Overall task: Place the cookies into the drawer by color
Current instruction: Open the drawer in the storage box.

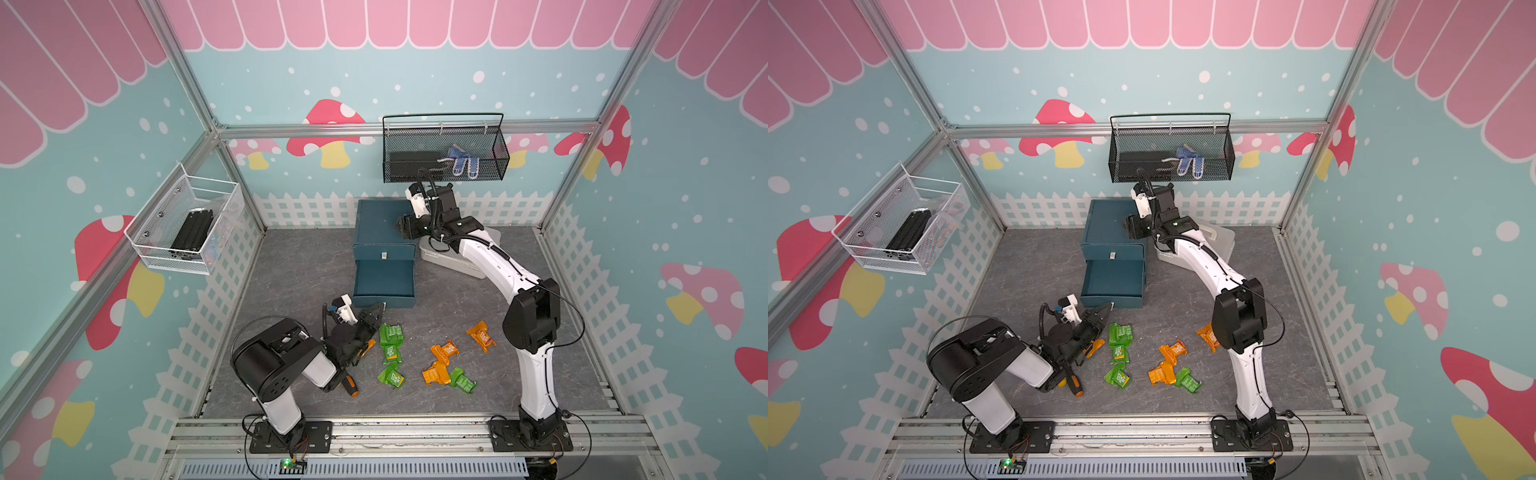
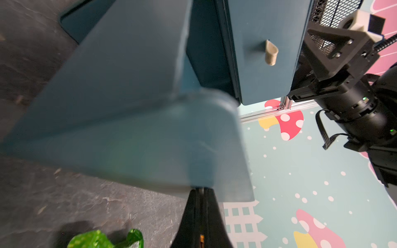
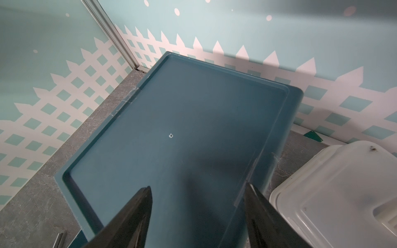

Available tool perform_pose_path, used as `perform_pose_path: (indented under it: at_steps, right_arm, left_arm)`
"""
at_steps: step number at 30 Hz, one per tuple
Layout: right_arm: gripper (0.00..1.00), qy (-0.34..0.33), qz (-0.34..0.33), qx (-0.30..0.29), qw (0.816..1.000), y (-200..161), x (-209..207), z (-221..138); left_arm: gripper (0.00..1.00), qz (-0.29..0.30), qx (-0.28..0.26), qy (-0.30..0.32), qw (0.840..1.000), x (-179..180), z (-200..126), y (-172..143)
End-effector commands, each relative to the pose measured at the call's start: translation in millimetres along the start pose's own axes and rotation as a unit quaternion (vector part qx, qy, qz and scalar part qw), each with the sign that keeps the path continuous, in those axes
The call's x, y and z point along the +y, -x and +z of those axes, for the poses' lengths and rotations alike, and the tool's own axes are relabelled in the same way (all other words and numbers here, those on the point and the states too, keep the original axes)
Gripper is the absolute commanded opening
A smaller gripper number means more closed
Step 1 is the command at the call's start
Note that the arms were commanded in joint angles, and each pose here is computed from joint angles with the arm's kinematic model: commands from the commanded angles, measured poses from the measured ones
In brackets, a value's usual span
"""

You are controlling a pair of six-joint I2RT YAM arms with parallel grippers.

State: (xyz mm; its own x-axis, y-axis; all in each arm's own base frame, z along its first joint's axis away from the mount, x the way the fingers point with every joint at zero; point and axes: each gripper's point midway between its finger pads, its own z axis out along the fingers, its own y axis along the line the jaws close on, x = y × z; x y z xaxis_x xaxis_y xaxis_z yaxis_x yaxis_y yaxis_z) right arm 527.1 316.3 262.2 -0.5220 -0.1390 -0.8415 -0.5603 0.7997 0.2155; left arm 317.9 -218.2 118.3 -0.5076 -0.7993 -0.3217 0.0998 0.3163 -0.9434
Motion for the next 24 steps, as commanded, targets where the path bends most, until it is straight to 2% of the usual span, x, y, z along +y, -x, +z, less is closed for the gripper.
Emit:
perform_pose_path:
  at_steps: [1,4,6,9,13,15,21,24]
  right_arm:
    - [0.70,-0.009,0.020,0.051,0.998,-30.6,-7.3,9.2]
    - [0.70,-0.008,0.020,0.053,0.998,-31.5,-6.8,9.6]
    - [0.71,-0.008,0.020,0.054,0.998,-31.0,-6.5,8.4]
    - [0.70,-0.004,0.021,0.056,0.998,-31.8,-4.3,7.4]
    - [0.71,-0.002,0.020,0.053,0.998,-29.3,-2.0,4.2]
    - [0.71,-0.003,0.017,0.049,0.999,-25.1,-1.5,2.4]
    - [0.72,0.010,0.016,0.036,0.999,-11.6,5.4,-4.7]
    - [0.73,0.017,0.010,0.022,1.000,1.0,11.1,-14.2]
  left_arm:
    - [0.00,0.004,0.002,-0.023,1.000,-14.9,-5.7,-1.1]
    - [0.00,-0.004,0.020,-0.026,0.999,-13.3,0.1,-8.4]
    - [0.14,-0.005,0.019,-0.023,1.000,-10.0,0.1,-7.5]
    - [0.21,-0.003,0.012,-0.022,1.000,-9.1,-1.2,-1.6]
    - [0.57,0.008,0.006,-0.033,0.999,-16.7,-3.8,2.9]
    - [0.71,0.003,0.007,-0.033,0.999,-16.2,-4.1,3.0]
    - [0.82,0.017,0.026,-0.037,0.999,-16.7,-4.3,0.1]
    - [0.85,0.040,0.045,-0.007,0.998,-11.0,-5.9,-4.1]
